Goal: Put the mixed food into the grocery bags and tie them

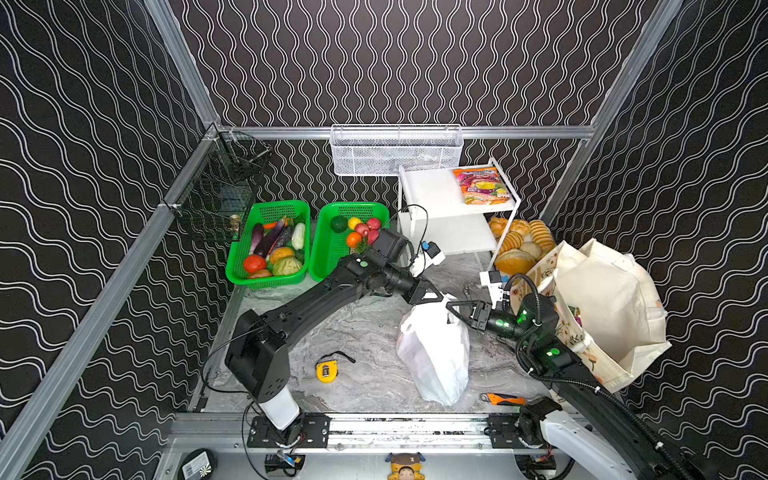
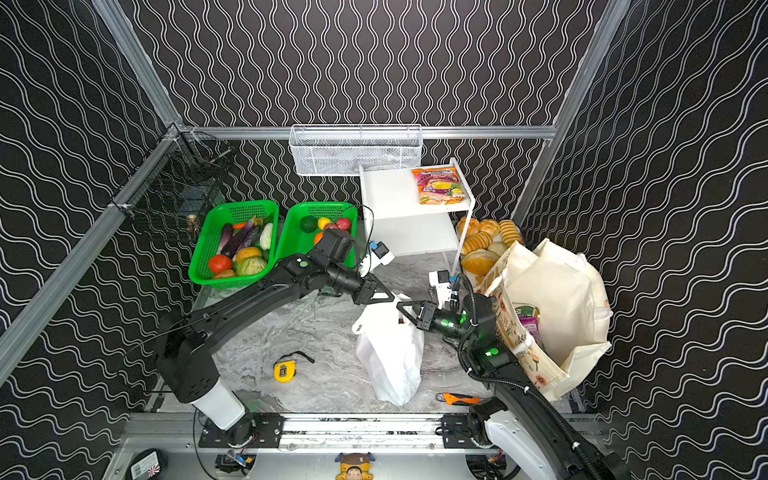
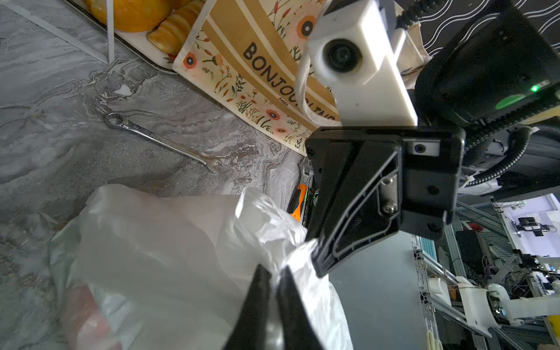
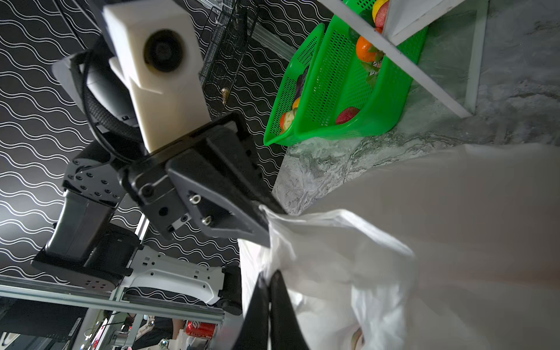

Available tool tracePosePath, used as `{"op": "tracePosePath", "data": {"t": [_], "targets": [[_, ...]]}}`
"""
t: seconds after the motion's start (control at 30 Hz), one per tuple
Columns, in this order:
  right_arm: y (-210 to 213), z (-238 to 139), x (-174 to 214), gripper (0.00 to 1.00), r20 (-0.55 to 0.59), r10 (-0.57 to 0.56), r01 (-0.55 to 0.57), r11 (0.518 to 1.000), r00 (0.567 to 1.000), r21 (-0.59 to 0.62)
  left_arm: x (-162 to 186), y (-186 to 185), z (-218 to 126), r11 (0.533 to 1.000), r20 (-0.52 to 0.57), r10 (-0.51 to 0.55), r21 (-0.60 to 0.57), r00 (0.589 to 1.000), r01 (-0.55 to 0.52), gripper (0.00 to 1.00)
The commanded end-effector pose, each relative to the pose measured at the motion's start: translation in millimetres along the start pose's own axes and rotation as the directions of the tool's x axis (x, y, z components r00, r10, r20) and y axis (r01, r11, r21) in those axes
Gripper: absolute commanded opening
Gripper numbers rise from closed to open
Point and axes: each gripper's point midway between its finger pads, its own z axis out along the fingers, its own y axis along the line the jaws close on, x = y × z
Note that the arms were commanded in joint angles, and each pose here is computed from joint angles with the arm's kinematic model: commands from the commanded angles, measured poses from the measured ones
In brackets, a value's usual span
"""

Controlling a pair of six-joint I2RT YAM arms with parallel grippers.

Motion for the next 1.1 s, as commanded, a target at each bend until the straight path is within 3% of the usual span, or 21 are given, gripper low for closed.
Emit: {"op": "tracePosePath", "data": {"t": [0.0, 0.2, 0.33, 0.47, 0.53, 0.63, 0.7, 1.07], "targets": [[9, -2, -2, 0.00, 0.008, -0.021, 0.021, 0.999, 1.000, -0.030, -2, 3, -4, 0.999, 0.022, 0.009, -0.042, 1.000, -0.008, 0.00], [1, -3, 1, 0.22, 0.035, 0.019, -0.018, 0.999, 0.999, -0.034, -14, -9, -5, 0.997, 0.124, -0.032, 0.078, 0.992, 0.023, 0.00], [6, -3, -2, 0.30, 0.054, 0.048, -0.044, 0.996, 0.997, -0.072, -13, -13, -3, 0.992, 0.149, -0.061, 0.122, 0.987, 0.043, 0.00], [18, -5, -7, 0.33, 0.064, 0.063, -0.055, 0.990, 0.996, -0.129, -10, -9, -2, 0.989, 0.160, -0.098, 0.125, 0.982, 0.078, 0.00], [20, -4, -7, 0.27, 0.061, 0.066, -0.057, 0.989, 0.996, -0.137, -12, -11, -2, 0.985, 0.183, -0.115, 0.148, 0.976, 0.088, 0.00], [16, -2, -8, 0.06, 0.058, 0.048, -0.042, 0.993, 0.997, -0.110, -15, -15, -1, 0.976, 0.208, -0.138, 0.193, 0.968, 0.097, 0.00], [13, -2, -8, 0.00, 0.060, 0.043, -0.037, 0.995, 0.997, -0.095, -16, -16, -1, 0.974, 0.214, -0.144, 0.204, 0.966, 0.100, 0.00], [-15, -14, -2, 0.00, 0.106, 0.013, -0.021, 0.997, 0.994, 0.070, -18, 10, -13, 0.979, 0.275, -0.197, 0.108, 0.941, 0.173, 0.00]]}}
